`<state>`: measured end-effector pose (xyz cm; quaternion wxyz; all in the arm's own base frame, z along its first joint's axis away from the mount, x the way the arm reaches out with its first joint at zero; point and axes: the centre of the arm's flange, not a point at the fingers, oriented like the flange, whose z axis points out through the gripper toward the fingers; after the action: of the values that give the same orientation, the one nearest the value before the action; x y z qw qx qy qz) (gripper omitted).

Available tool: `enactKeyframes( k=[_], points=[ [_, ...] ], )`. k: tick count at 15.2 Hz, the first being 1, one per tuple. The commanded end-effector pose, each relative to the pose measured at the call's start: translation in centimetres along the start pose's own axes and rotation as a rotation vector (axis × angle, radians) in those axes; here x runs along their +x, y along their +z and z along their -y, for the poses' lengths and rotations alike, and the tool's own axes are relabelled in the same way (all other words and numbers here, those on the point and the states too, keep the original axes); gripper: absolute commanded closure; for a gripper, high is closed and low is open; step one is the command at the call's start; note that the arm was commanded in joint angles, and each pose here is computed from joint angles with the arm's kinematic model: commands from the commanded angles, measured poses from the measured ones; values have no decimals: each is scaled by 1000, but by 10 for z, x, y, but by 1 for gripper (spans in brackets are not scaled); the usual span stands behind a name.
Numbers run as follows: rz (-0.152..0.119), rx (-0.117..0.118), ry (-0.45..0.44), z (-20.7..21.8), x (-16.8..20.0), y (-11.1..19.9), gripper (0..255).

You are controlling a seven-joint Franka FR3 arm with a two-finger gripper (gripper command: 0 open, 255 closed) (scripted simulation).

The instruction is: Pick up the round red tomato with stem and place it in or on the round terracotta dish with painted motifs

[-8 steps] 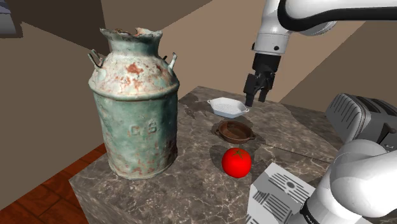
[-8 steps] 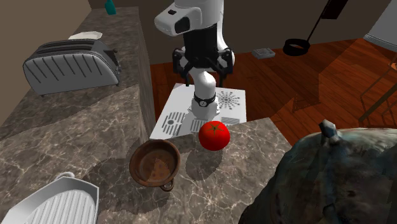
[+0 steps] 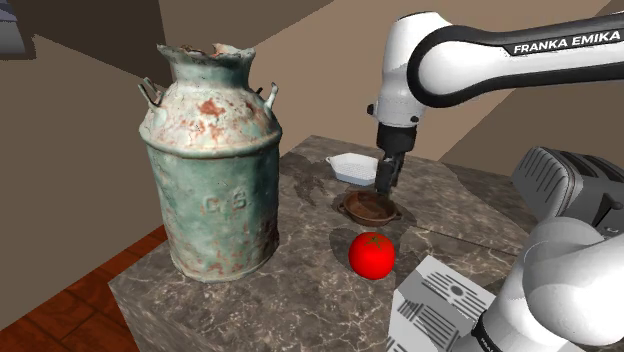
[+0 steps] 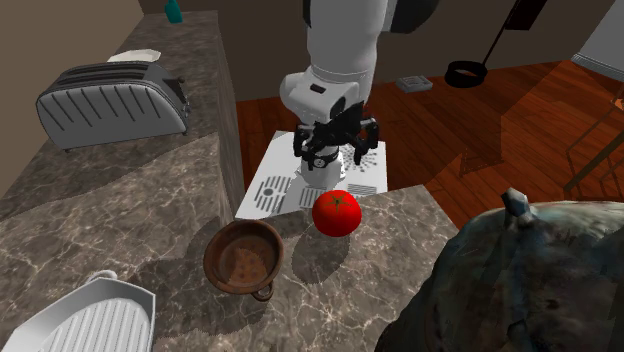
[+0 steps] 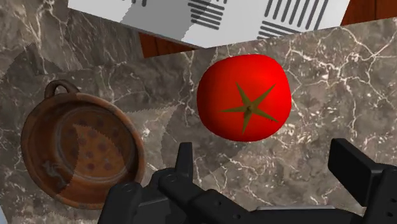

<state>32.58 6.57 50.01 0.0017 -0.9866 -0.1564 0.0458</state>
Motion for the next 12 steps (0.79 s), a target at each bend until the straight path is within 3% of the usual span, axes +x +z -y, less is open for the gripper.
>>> enactKeyframes(
  k=[1, 4, 12],
  points=[
    [19, -29, -105, 12, 8, 26, 0],
    [48, -72, -256, 31, 13, 65, 0],
    [48, -72, -256, 27, 12, 105, 0]
  ],
)
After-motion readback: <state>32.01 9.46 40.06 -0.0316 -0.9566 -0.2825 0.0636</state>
